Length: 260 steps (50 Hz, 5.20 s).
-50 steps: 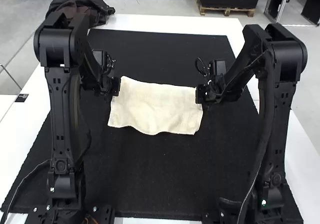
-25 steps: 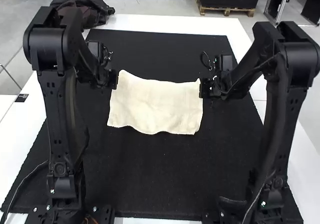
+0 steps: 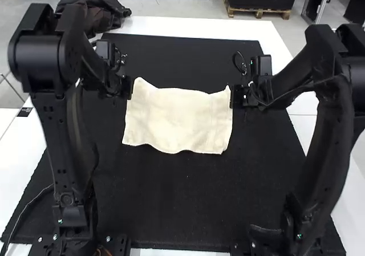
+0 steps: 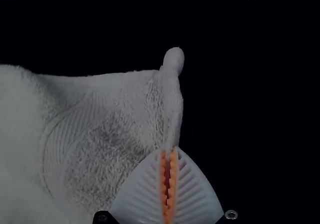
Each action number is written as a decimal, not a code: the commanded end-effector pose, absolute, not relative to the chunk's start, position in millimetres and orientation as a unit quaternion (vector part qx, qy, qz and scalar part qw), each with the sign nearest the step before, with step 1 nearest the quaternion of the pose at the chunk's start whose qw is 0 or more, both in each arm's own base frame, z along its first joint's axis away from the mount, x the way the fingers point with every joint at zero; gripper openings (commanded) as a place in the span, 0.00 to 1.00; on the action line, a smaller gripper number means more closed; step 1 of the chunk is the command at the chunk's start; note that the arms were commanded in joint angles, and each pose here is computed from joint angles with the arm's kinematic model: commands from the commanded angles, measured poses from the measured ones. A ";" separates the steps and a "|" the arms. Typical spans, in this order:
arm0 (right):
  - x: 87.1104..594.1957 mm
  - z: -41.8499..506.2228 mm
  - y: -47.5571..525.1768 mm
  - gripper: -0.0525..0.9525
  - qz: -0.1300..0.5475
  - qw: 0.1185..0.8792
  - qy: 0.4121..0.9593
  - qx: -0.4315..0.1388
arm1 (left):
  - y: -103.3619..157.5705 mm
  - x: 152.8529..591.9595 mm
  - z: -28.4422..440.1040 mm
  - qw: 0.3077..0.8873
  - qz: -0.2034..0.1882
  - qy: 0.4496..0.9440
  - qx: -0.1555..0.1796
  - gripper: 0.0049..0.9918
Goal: Fold the towel.
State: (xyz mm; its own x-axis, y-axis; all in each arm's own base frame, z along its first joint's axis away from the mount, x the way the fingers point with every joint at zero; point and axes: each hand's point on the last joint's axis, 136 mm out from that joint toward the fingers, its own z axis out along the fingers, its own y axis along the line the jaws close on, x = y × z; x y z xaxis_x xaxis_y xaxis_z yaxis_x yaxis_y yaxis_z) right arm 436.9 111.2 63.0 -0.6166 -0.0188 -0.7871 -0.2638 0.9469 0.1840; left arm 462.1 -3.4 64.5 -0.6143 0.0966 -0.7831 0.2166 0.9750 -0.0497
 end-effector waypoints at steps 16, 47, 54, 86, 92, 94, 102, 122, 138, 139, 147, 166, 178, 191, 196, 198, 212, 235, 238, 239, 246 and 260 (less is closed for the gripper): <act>416.1 91.1 115.7 0.03 0.177 0.424 0.884 -0.086 | 13.2 435.9 87.6 0.441 -0.052 0.891 0.094 0.02; 376.8 94.4 117.8 0.03 0.197 0.384 0.897 -0.093 | 19.7 399.5 80.5 0.394 -0.049 0.912 0.097 0.02; 364.1 82.7 116.6 0.03 0.195 0.358 0.908 -0.098 | 17.6 390.8 76.6 0.384 -0.047 0.916 0.107 0.02; 322.2 42.2 114.2 0.03 0.196 0.296 0.929 -0.105 | 16.2 349.5 38.3 0.338 -0.041 0.933 0.116 0.02; 311.9 30.8 112.4 0.03 0.193 0.280 0.934 -0.106 | 18.9 343.7 32.3 0.331 -0.041 0.936 0.111 0.02; 308.6 26.7 111.8 0.03 0.193 0.275 0.936 -0.105 | 19.7 342.2 30.6 0.331 -0.041 0.936 0.110 0.02; 303.5 15.3 108.4 0.03 0.189 0.269 0.939 -0.102 | 21.9 337.3 23.8 0.334 -0.037 0.936 0.109 0.02; 305.2 10.9 102.6 0.53 0.174 0.276 0.940 -0.095 | 18.9 320.9 5.7 0.331 -0.037 0.937 0.110 0.82; 302.8 10.9 106.5 0.94 0.182 0.273 0.940 -0.097 | 25.5 323.4 8.6 0.344 -0.041 0.933 0.098 0.98; 303.1 11.2 106.5 0.95 0.182 0.274 0.939 -0.097 | 27.8 324.2 9.8 0.346 -0.039 0.933 0.096 0.98; 311.5 17.3 109.8 0.95 0.188 0.292 0.932 -0.100 | 43.7 330.6 18.8 0.369 -0.035 0.926 0.075 0.98; 322.2 5.8 121.8 0.95 0.189 0.295 0.930 -0.112 | 64.1 352.7 57.2 0.418 -0.022 0.907 0.041 0.98; 333.2 1.7 128.6 0.95 0.190 0.299 0.928 -0.118 | 64.4 355.6 71.9 0.431 -0.025 0.901 0.034 0.98; 337.4 -6.2 134.4 0.95 0.193 0.297 0.928 -0.119 | 64.1 355.0 82.8 0.443 -0.023 0.896 0.032 0.98; 337.6 -9.1 134.5 0.95 0.193 0.295 0.928 -0.119 | 64.1 354.8 85.9 0.446 -0.022 0.894 0.031 0.98; 339.5 -8.9 135.5 0.95 0.194 0.298 0.927 -0.118 | 63.4 354.6 86.8 0.447 -0.024 0.894 0.030 0.98; 338.6 -23.3 139.4 0.80 0.197 0.280 0.932 -0.120 | 62.9 351.4 86.3 0.443 -0.025 0.896 0.026 0.98; 328.8 -23.4 159.3 0.03 0.213 0.269 0.927 -0.150 | 63.2 350.5 86.2 0.442 -0.027 0.896 0.023 0.98; 329.2 -21.9 159.3 0.03 0.214 0.269 0.927 -0.149 | 63.2 350.5 86.2 0.442 -0.027 0.896 0.023 0.98; 328.8 -21.7 159.2 0.03 0.216 0.268 0.927 -0.148 | 62.6 350.6 86.2 0.442 -0.027 0.896 0.024 0.98; 331.4 -8.2 157.2 0.03 0.218 0.271 0.926 -0.145 | 63.1 350.3 86.0 0.441 -0.029 0.897 0.020 0.98; 347.9 36.9 142.8 0.03 0.227 0.304 0.918 -0.120 | 62.5 348.5 83.7 0.436 -0.030 0.899 0.019 0.98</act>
State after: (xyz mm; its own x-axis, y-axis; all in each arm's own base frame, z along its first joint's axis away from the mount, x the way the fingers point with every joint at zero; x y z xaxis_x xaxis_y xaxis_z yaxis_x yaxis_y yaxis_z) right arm 333.4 140.1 5.8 -0.8192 -0.1192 -0.5610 -0.3392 0.8894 0.3064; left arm 343.8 60.3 69.3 -0.6501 0.0114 -0.7597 0.0612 0.9974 -0.0374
